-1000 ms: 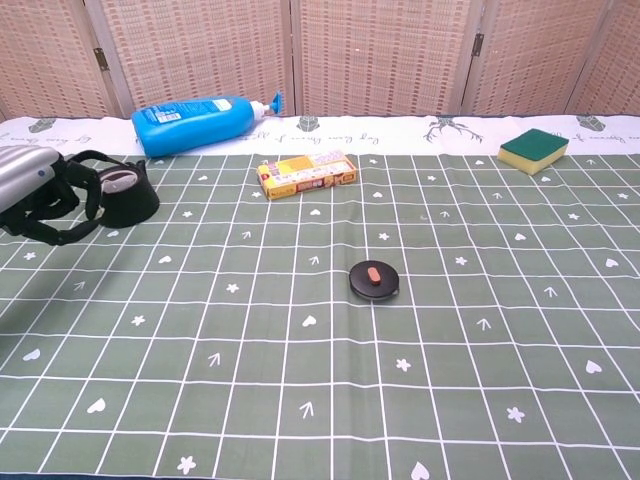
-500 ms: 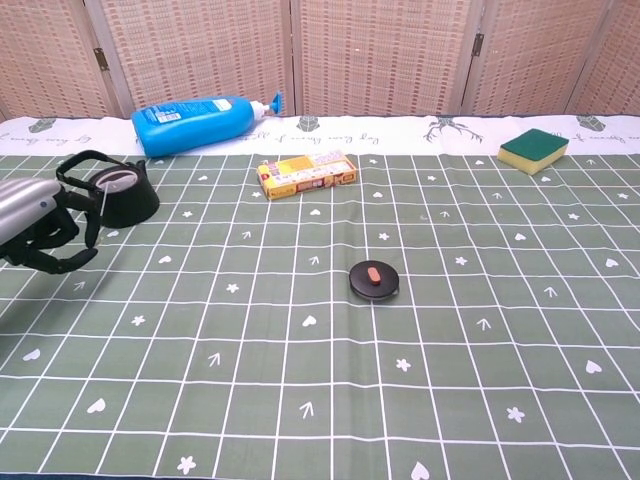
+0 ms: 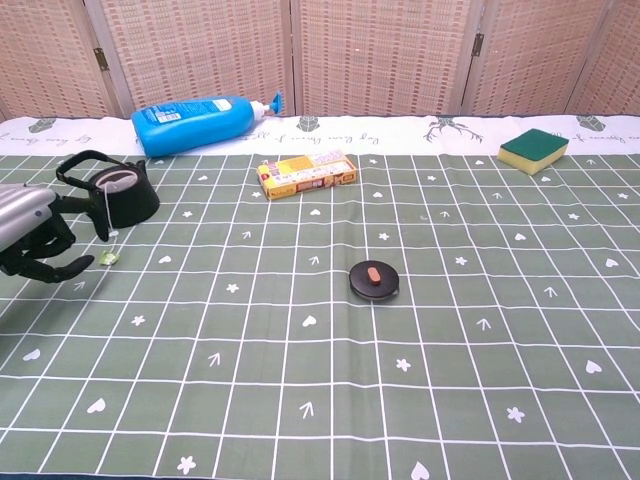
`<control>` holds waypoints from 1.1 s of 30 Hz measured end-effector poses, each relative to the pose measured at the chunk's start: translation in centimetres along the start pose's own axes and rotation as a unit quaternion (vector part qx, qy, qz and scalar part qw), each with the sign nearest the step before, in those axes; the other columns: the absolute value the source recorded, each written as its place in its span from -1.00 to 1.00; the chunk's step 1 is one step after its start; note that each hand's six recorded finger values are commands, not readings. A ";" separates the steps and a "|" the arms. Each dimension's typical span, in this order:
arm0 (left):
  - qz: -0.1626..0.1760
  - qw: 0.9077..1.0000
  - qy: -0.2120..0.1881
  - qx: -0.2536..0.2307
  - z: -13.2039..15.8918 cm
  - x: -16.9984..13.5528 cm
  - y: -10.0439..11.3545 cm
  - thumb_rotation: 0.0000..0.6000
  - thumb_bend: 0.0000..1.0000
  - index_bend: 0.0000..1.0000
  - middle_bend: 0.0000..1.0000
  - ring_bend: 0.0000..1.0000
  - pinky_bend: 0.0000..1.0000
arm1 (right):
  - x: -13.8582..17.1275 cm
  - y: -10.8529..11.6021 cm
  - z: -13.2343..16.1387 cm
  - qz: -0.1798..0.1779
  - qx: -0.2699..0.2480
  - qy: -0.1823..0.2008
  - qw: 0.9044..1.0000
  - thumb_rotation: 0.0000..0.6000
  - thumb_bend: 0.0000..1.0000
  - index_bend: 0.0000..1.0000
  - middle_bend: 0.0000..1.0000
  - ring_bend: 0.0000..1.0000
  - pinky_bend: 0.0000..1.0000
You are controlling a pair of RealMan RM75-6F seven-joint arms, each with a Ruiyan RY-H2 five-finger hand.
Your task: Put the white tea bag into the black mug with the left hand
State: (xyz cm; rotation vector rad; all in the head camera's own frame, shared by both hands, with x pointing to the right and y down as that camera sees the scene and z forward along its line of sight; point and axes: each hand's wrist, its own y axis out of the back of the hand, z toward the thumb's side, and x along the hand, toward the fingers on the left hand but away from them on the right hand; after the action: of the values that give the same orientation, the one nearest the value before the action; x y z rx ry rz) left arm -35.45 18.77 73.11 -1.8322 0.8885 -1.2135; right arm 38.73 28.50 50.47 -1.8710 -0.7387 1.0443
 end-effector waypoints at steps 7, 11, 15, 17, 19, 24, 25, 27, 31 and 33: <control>0.022 1.000 -0.008 -0.013 0.4 -0.6 1.4 1.00 -0.17 -0.48 1.00 1.00 1.00 | 0.2 0.0 0.2 -0.001 0.001 0.007 1.000 1.00 -0.15 -1.00 -1.00 -1.00 -1.00; 0.013 0.999 -0.004 -0.032 0.4 -0.4 2.3 1.00 -0.17 -0.76 1.00 1.00 1.00 | 0.1 -0.1 0.2 0.001 0.000 0.007 1.000 1.00 -0.15 -1.00 -1.00 -1.00 -1.00; -0.033 0.998 0.016 -0.046 0.2 0.2 3.4 1.00 -0.17 -0.89 1.00 1.00 1.00 | -0.2 -0.1 0.0 0.004 -0.001 0.005 1.000 1.00 -0.15 -1.00 -1.00 -1.00 -1.00; -0.068 0.996 0.032 -0.045 0.4 0.7 3.9 1.00 -0.17 -0.91 1.00 1.00 1.00 | -0.3 -0.1 0.0 0.005 -0.002 0.005 1.000 1.00 -0.15 -1.00 -1.00 -1.00 -1.00; -0.104 0.992 0.050 -0.047 0.8 1.2 4.3 1.00 -0.17 -0.92 1.00 1.00 1.00 | -0.3 -0.2 0.0 0.008 -0.003 0.005 1.000 1.00 -0.15 -1.00 -1.00 -1.00 -1.00; -0.173 0.980 0.096 -0.039 0.2 2.8 5.2 1.00 -0.16 -0.91 1.00 1.00 1.00 | -0.4 -0.2 -0.2 0.009 -0.005 0.002 1.000 1.00 -0.15 -1.00 -1.00 -1.00 -1.00; -0.185 0.976 0.106 -0.036 0.0 3.3 5.4 1.00 -0.16 -0.90 1.00 1.00 1.00 | -0.4 -0.1 -0.2 0.009 -0.005 0.002 1.000 1.00 -0.15 -1.00 -1.00 -1.00 -1.00; -0.200 0.972 0.118 -0.035 -0.1 4.1 5.7 1.00 -0.17 -0.90 1.00 1.00 1.00 | -0.4 -0.1 -0.2 0.008 -0.005 0.002 1.000 1.00 -0.15 -1.00 -1.00 -1.00 -1.00; -0.219 0.966 0.132 -0.031 0.3 6.1 6.9 1.00 -0.17 -0.91 1.00 1.00 1.00 | -0.1 0.1 -0.1 0.005 -0.005 0.004 1.000 1.00 -0.15 -1.00 -1.00 -1.00 -1.00; -0.223 0.965 0.134 -0.027 0.6 6.8 7.3 1.00 -0.18 -0.91 1.00 1.00 1.00 | 0.0 0.1 -0.1 0.004 -0.006 0.004 1.000 1.00 -0.15 -1.00 -1.00 -1.00 -1.00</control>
State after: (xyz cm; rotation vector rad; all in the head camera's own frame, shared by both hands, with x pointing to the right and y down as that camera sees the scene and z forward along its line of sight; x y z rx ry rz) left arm -33.86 9.62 69.43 -2.0096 0.6702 -1.7638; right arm 38.84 28.37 50.42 -1.8880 -0.7357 1.0393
